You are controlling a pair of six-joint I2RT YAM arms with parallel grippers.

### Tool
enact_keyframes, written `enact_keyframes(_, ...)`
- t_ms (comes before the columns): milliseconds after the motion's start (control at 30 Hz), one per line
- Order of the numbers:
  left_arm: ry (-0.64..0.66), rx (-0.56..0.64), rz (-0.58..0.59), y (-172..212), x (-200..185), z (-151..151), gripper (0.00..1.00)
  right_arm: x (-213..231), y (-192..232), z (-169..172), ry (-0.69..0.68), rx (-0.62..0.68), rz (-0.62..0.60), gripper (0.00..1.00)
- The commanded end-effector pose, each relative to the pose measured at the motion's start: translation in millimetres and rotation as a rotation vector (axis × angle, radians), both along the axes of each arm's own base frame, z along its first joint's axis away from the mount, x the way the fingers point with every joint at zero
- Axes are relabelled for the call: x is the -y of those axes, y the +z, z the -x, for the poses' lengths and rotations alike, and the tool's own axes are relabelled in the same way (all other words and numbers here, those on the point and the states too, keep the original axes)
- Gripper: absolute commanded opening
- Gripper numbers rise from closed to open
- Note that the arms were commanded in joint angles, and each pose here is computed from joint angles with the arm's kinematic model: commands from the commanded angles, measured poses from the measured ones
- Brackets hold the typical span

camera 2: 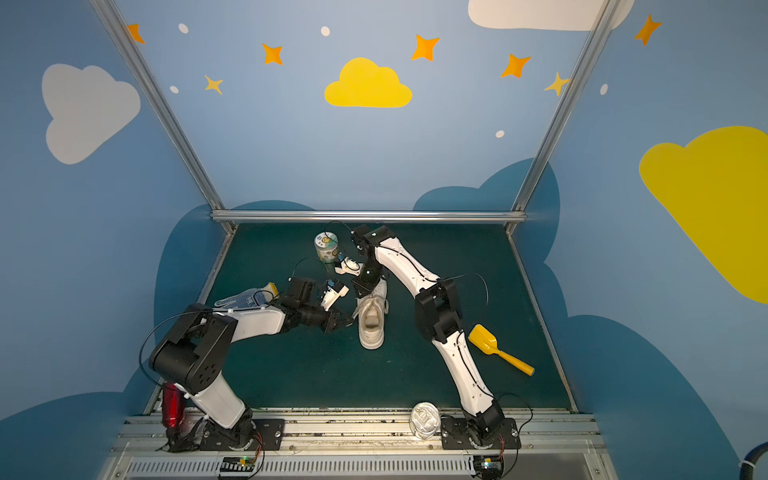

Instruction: Tie the shoes

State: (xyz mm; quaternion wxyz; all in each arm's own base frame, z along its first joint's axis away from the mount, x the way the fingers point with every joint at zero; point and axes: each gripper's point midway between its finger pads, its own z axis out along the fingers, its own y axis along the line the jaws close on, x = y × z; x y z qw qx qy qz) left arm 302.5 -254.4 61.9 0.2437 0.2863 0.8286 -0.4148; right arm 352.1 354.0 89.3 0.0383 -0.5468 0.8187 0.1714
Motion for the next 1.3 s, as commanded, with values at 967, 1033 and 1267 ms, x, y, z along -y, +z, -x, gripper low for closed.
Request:
enact_keyframes(967,0.010,0.031,0.000,6,0,-3,0.04,3,27,-15,-0.219,0.018,-0.006,0.00)
enact_keyframes(1033,0.012,0.025,-0.001,5,0,-3,0.04,2,31,-16,-0.219,0.024,-0.019,0.00)
enact_keyframes(1267,0.012,0.036,-0.002,6,0,-4,0.05,0,35,-14,-0.232,0.002,-0.051,0.00)
